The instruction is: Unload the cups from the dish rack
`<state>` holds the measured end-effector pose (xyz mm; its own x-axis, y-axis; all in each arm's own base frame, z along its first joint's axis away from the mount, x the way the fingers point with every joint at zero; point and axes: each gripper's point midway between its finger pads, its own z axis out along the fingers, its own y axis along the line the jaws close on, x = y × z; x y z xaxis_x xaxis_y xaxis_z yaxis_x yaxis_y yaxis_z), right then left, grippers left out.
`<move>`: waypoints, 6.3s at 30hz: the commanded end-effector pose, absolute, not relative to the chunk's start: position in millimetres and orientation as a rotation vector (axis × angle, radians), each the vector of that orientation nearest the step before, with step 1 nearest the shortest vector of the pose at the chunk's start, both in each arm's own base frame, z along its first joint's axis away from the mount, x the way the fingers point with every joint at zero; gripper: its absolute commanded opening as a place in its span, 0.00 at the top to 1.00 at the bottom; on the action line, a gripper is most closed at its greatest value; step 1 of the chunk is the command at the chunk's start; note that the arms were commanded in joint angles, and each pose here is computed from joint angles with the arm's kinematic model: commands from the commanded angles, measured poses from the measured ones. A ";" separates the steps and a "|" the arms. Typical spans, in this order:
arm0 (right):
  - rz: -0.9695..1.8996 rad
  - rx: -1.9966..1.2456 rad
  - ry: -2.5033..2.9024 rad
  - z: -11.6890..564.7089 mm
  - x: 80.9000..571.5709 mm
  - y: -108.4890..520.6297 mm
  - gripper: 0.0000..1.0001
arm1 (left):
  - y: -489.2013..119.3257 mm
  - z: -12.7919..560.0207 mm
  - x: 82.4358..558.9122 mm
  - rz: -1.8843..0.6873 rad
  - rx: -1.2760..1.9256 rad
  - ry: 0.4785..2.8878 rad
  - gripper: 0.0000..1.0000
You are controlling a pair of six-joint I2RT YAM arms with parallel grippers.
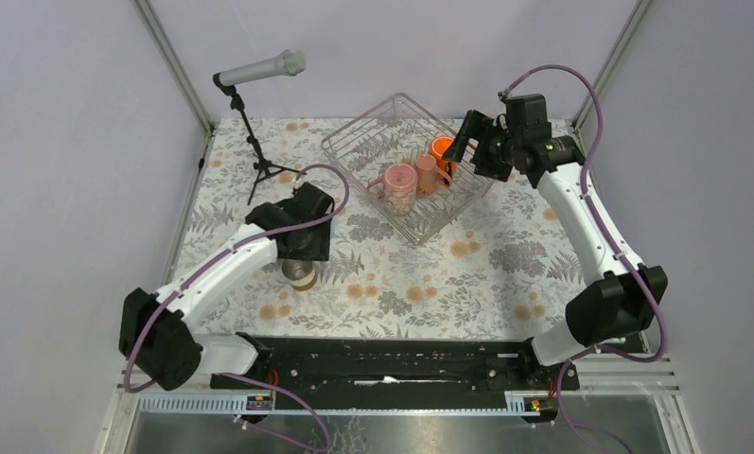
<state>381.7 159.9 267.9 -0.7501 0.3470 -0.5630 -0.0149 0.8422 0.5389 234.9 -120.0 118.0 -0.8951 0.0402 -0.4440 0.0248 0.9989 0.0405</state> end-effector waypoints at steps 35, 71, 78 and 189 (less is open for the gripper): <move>0.250 -0.221 2.389 176.4 476.1 176.6 0.18 | -222.1 251.8 286.7 -0.653 0.197 2.283 0.01; 0.467 -0.521 2.417 105.7 492.5 190.7 0.52 | -223.6 241.5 280.9 -0.670 0.213 2.322 0.01; 0.522 -0.505 2.422 106.9 475.7 193.6 0.59 | -225.0 240.0 282.0 -0.673 0.208 2.327 0.01; 0.658 -0.263 1.932 386.9 415.7 244.5 1.00 | -266.0 360.6 399.6 -1.733 -0.645 1.196 0.05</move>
